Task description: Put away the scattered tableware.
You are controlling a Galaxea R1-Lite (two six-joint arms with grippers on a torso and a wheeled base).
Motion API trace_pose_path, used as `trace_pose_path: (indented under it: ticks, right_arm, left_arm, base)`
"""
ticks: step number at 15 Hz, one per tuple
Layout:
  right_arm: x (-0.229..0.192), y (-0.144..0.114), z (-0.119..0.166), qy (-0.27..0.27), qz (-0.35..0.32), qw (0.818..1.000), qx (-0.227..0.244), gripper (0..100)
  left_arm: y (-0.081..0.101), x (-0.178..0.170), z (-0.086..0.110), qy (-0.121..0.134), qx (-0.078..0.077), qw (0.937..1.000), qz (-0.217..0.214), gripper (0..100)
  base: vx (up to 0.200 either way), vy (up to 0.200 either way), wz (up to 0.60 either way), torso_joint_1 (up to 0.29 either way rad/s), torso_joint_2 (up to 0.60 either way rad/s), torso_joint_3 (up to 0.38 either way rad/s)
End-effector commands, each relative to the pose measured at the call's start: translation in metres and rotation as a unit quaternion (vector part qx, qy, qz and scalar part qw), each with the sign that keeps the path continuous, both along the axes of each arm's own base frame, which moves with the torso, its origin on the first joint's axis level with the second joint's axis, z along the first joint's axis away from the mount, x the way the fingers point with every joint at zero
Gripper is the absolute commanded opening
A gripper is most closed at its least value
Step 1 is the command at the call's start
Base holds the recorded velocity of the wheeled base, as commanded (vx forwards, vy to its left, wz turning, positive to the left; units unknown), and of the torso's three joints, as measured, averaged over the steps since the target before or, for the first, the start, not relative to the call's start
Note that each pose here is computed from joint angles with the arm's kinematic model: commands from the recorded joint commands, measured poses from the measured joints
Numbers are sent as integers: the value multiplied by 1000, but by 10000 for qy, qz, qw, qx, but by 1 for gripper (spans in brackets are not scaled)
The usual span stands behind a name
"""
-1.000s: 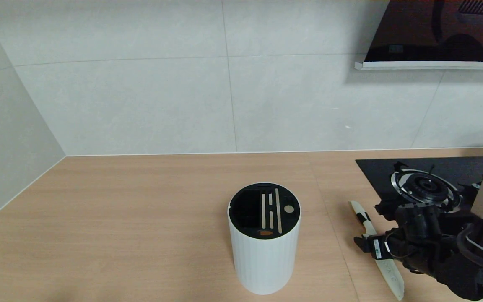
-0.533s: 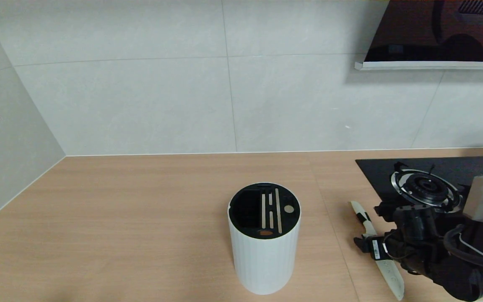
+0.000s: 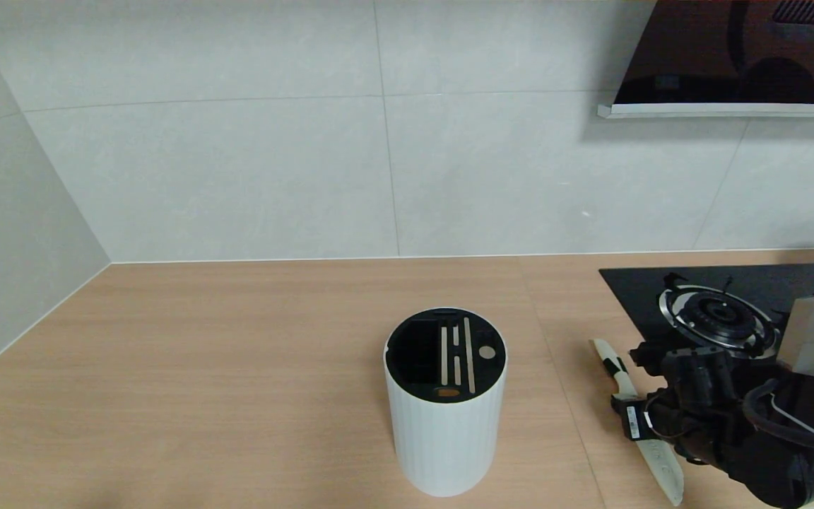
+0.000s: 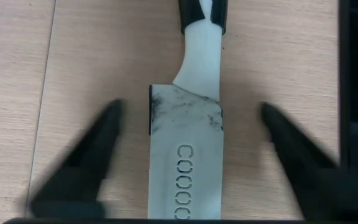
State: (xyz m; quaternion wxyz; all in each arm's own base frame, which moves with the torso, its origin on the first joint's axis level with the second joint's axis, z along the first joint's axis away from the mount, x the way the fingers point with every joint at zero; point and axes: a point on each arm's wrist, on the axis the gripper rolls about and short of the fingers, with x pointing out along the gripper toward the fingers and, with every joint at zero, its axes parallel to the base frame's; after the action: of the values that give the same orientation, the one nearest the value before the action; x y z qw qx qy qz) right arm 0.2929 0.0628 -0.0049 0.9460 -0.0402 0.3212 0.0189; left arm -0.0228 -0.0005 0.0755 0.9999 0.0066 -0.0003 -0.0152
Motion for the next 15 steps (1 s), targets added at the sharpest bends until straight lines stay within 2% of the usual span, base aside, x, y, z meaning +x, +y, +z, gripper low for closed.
trace_pose_path:
  ticks: [1,8,12,15]
  right_arm:
    - [0,0,-2,36,1,10000,-9,0]
    - [-1,0,1,-10,-5,10000,-3,0]
    - [-8,0,20,-248,29,9997,50,0]
    - [-27,2,53,-676,189,9974,155,0]
  left_arm:
    - [0,0,0,2,3,10000,-1,100]
    - [0,0,0,2,-5,10000,-1,100]
    - [0,0,0,2,11,10000,-1,100]
    - [0,0,0,1,34,10000,-1,100]
  base:
    - [0,0,0,0,0,0]
    - [0,0,0,0,0,0]
    - [0,0,0,0,0,0]
    - [0,0,0,0,0,0]
